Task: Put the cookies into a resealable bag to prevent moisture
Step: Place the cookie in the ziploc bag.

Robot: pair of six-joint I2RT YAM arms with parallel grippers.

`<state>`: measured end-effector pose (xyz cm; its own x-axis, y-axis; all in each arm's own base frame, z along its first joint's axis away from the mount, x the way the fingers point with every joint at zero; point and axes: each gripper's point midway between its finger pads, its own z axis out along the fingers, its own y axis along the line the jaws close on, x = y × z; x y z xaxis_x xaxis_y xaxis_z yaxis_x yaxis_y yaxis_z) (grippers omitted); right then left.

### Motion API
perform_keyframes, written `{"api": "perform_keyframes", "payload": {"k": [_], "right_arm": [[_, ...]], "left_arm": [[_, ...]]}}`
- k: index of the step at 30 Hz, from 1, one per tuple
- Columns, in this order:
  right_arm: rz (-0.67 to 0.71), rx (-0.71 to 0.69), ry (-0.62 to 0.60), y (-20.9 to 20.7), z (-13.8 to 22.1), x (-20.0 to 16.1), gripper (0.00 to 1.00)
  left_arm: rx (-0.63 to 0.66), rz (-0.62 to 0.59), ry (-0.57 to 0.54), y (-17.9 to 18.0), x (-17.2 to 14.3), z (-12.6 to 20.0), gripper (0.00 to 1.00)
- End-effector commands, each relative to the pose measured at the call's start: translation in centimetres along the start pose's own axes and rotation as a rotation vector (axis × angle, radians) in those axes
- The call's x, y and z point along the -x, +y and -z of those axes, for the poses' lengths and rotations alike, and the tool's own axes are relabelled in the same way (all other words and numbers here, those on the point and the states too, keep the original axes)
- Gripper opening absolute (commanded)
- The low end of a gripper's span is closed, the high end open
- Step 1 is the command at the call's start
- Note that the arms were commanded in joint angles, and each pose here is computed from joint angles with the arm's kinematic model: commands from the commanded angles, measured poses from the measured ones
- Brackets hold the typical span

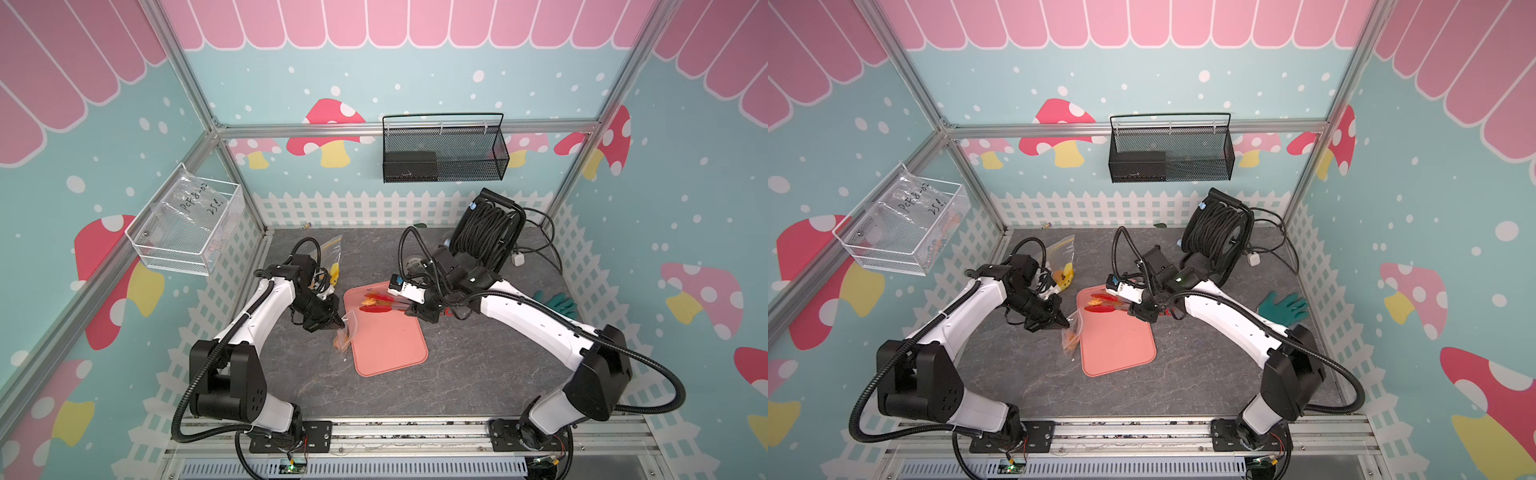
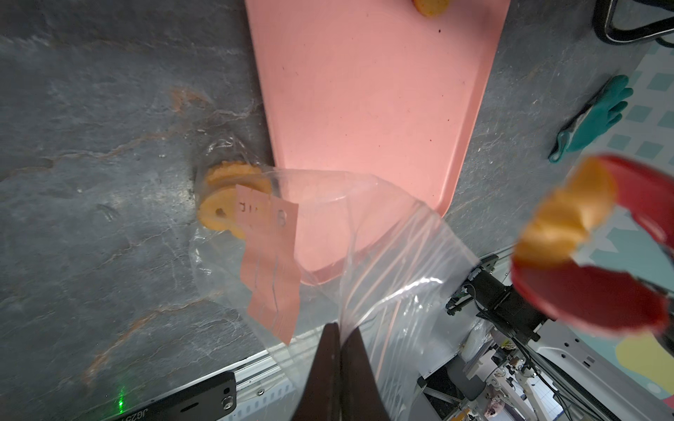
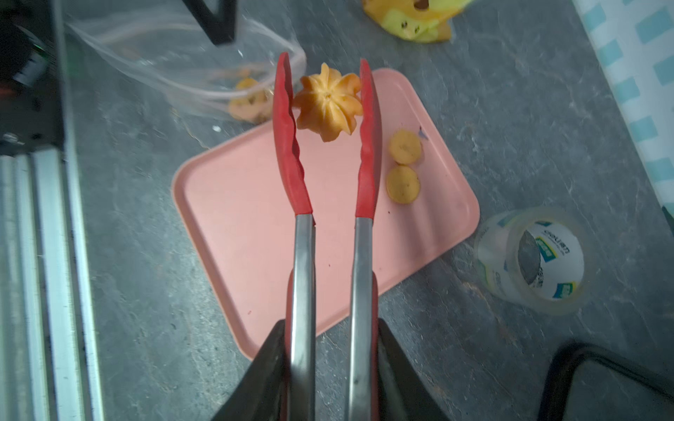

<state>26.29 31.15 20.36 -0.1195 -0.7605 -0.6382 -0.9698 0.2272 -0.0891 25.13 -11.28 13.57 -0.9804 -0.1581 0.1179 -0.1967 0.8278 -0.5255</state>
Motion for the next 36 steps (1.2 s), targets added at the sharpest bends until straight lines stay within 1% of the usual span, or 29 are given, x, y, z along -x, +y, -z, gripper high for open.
{"api": "perform_keyframes", "payload": {"k": [1, 2, 4, 6, 10, 13, 16, 21, 25, 28, 31, 34, 36], "right_arm": [[-0.025, 0.168, -0.118, 3.3, 0.3, 1.6, 0.36], [-0.026, 0.196, -0.134, 3.9, 0.2, 1.7, 0.36], [-0.027, 0.221, -0.129, 4.6, -0.5, 1.4, 0.36], [-0.021, 0.231, -0.118, 4.7, -1.3, 1.3, 0.36], [-0.008, 0.252, -0.151, 4.7, -2.1, 2.3, 0.38], [0.002, 0.265, -0.141, 4.7, -2.9, 2.3, 0.41], [0.008, 0.266, -0.132, 4.6, -3.3, 2.1, 0.47], [0.015, 0.246, -0.156, 4.3, -2.7, 2.8, 0.59], [-0.006, 0.194, -0.208, 2.8, -0.5, 3.4, 0.61], [-0.038, 0.136, -0.207, 1.1, 0.8, 2.4, 0.61], [-0.101, 0.042, -0.178, -1.7, 2.0, -0.2, 0.61], [-0.129, -0.06, -0.044, -4.0, 1.2, -3.9, 0.61], [-0.126, -0.058, 0.019, -4.3, -0.1, -5.3, 0.6]], "left_arm": [[0.018, -0.025, -0.002, 0.2, 0.3, 0.3, 0.0], [0.017, -0.025, -0.004, 0.2, 0.4, 0.3, 0.0], [0.013, -0.025, -0.006, 0.0, 0.4, 0.5, 0.0], [0.004, -0.025, -0.008, -0.2, 0.4, 0.6, 0.0], [-0.016, -0.021, -0.005, -0.6, 0.3, 0.7, 0.0], [-0.022, -0.022, -0.007, -0.7, 0.3, 0.8, 0.0], [-0.028, -0.024, -0.011, -0.9, 0.2, 0.9, 0.0], [-0.035, -0.022, -0.011, -1.1, 0.3, 1.0, 0.0], [-0.035, -0.026, -0.014, -1.2, 0.4, 1.1, 0.0], [-0.038, -0.027, -0.017, -1.3, 0.5, 1.3, 0.0], [-0.047, -0.031, -0.025, -1.7, 0.6, 1.5, 0.0], [-0.039, -0.032, -0.032, -1.6, 0.7, 1.6, 0.0], [-0.037, -0.028, -0.022, -1.4, 0.6, 1.4, 0.0]]}}
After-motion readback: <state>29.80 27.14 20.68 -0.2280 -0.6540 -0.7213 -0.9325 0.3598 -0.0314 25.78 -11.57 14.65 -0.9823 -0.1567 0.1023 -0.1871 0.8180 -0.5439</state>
